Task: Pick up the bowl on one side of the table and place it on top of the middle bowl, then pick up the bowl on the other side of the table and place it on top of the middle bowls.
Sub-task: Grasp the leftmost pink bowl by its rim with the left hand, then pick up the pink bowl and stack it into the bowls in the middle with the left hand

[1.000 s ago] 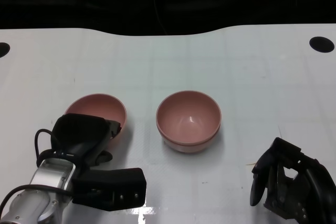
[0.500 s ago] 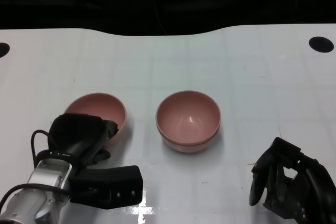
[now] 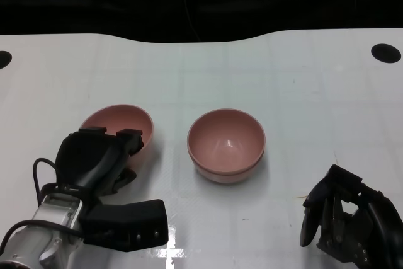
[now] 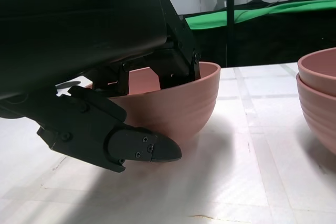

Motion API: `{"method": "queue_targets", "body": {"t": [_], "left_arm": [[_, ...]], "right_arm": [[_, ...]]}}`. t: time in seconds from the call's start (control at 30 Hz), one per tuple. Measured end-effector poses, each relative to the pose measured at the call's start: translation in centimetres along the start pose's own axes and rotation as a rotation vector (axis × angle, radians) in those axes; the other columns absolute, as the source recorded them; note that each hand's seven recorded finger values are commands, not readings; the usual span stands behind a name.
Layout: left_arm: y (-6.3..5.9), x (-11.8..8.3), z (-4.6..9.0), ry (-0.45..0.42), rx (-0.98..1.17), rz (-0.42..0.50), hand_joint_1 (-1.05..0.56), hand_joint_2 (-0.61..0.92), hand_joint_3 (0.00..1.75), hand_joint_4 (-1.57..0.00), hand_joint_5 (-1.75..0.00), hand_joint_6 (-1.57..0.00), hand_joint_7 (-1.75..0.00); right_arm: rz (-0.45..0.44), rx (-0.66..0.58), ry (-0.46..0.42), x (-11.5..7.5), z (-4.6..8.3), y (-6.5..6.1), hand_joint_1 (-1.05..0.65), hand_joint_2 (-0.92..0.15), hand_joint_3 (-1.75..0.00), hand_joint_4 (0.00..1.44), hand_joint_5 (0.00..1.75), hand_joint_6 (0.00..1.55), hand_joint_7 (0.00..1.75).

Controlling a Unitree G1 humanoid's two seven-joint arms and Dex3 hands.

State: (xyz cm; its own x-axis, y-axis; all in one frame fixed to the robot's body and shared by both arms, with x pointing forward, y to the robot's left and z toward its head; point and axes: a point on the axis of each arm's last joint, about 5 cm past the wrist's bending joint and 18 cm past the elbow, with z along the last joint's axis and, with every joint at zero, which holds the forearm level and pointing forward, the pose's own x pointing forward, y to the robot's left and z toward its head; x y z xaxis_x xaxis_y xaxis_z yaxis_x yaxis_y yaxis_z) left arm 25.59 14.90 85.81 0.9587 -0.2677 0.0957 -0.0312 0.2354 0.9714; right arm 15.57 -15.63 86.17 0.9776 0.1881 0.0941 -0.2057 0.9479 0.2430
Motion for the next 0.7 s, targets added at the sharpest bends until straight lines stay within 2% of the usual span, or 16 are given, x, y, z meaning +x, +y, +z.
{"method": "queue_targets", "body": {"t": [0.1, 0.4, 0.47, 0.5, 0.63, 0.7], "left_arm": [[0.2, 0.1, 0.1, -0.013, -0.006, 0.043, -0.21, 0.73, 0.6, -0.82, -1.75, -0.62, -1.73], [1.5, 0.6, 0.7, -0.092, -0.024, 0.192, -0.25, 0.72, 0.57, -0.82, -1.75, -0.59, -1.75], [1.7, 0.7, 1.0, -0.121, -0.037, 0.206, -0.23, 0.58, 0.89, -0.85, -1.75, -0.63, -1.73], [1.8, 0.7, 1.1, -0.139, -0.045, 0.218, -0.24, 0.54, 0.98, -0.86, -1.75, -0.64, -1.73], [2.5, 1.2, 1.8, -0.214, -0.074, 0.26, -0.24, 0.45, 1.12, -0.88, -1.75, -0.68, -1.68], [2.9, 1.5, 2.2, -0.259, -0.102, 0.274, -0.24, 0.46, 1.16, -0.88, -1.75, -0.68, -1.66]], "right_arm": [[0.0, 0.0, 0.0, 0.0, 0.0, 0.0, -0.16, -0.37, -1.41, 0.88, 1.71, 0.82, 1.53], [-0.002, 0.003, 0.0, 0.0, 0.0, 0.0, -0.17, -0.35, -1.44, 0.88, 1.72, 0.82, 1.54], [-0.002, 0.003, 0.001, 0.0, 0.0, 0.0, -0.17, -0.35, -1.43, 0.88, 1.72, 0.82, 1.54], [-0.001, 0.003, 0.001, 0.0, 0.0, 0.0, -0.17, -0.36, -1.42, 0.88, 1.72, 0.82, 1.54], [0.0, 0.005, 0.008, 0.0, -0.1, 0.0, -0.17, -0.36, -1.41, 0.87, 1.72, 0.82, 1.53], [0.003, 0.006, 0.008, 0.0, -0.1, 0.1, -0.17, -0.36, -1.42, 0.87, 1.72, 0.82, 1.53]]}}
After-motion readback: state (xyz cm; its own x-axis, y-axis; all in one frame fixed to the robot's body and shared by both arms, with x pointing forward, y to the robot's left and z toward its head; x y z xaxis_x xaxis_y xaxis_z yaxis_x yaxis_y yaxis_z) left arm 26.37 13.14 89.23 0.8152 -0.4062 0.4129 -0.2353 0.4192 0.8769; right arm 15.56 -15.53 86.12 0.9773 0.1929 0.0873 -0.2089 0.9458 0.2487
